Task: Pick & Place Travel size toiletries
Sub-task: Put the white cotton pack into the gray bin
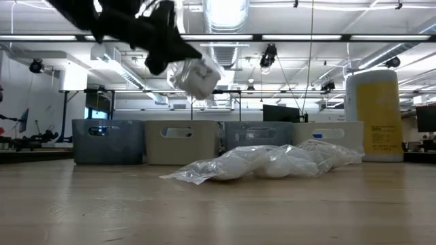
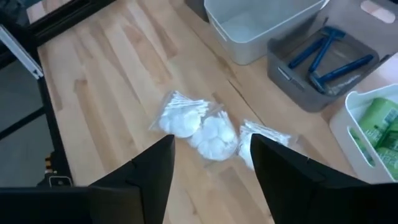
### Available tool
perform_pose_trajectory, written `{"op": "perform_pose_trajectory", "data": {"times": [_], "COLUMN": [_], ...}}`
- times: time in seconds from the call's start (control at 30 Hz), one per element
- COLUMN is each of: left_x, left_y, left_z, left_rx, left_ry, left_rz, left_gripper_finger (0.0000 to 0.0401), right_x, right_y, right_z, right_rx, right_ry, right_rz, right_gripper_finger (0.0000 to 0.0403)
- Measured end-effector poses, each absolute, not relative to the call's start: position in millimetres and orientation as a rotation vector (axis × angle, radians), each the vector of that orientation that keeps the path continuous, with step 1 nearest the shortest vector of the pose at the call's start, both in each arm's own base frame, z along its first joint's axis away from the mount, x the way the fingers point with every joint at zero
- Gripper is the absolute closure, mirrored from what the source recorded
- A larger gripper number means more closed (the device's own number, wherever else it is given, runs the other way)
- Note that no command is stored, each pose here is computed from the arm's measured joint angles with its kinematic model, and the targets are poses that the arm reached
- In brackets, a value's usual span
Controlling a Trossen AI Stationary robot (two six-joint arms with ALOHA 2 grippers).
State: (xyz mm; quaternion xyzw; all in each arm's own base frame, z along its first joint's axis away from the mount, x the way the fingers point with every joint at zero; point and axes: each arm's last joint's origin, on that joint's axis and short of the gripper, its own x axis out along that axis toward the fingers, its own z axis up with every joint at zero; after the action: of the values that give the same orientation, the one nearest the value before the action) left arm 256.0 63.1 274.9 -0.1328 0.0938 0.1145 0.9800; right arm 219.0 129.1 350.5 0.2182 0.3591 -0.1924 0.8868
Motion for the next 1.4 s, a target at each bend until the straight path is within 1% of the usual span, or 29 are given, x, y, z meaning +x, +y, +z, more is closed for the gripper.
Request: {"op": "perform_pose_trajectory", "data": {"times": [0.17, 0.33, 0.6, 0.8, 0.87, 0.97, 1.13, 1.4], "left_x": [242.5, 241.7, 261.2, 264.2, 262.4, 258.4, 250.8, 235.0], "left_y": [102.9, 125.5, 151.1, 158.7, 160.3, 162.9, 161.6, 154.7], "left_z": [248.2, 229.4, 186.7, 177.6, 175.8, 170.5, 171.1, 209.1], "left_rx": [-0.291, -0.232, -0.228, -0.226, -0.233, -0.233, -0.166, -0.050], "left_ry": [0.141, 0.160, 0.222, 0.236, 0.255, 0.325, 0.424, 0.364], "left_rz": [0.216, 0.224, 0.228, 0.244, 0.266, 0.353, 0.441, 0.528], "left_gripper_finger": [0.0398, 0.0396, 0.0396, 0.0384, 0.0374, 0.0354, 0.0314, 0.0253], "right_x": [219.5, 220.0, 220.5, 220.5, 220.6, 220.6, 220.6, 220.7], "right_y": [128.5, 128.5, 127.9, 128.0, 128.0, 128.0, 128.0, 127.8], "right_z": [350.3, 350.0, 349.5, 349.3, 349.2, 349.0, 349.0, 348.9], "right_rx": [0.503, 0.558, 0.632, 0.676, 0.679, 0.677, 0.676, 0.660], "right_ry": [0.738, 0.727, 0.713, 0.705, 0.704, 0.705, 0.705, 0.709], "right_rz": [-0.423, -0.447, -0.481, -0.499, -0.500, -0.500, -0.499, -0.494], "right_gripper_finger": [0.0210, 0.0223, 0.0239, 0.0247, 0.0248, 0.0244, 0.0233, 0.0222]}}
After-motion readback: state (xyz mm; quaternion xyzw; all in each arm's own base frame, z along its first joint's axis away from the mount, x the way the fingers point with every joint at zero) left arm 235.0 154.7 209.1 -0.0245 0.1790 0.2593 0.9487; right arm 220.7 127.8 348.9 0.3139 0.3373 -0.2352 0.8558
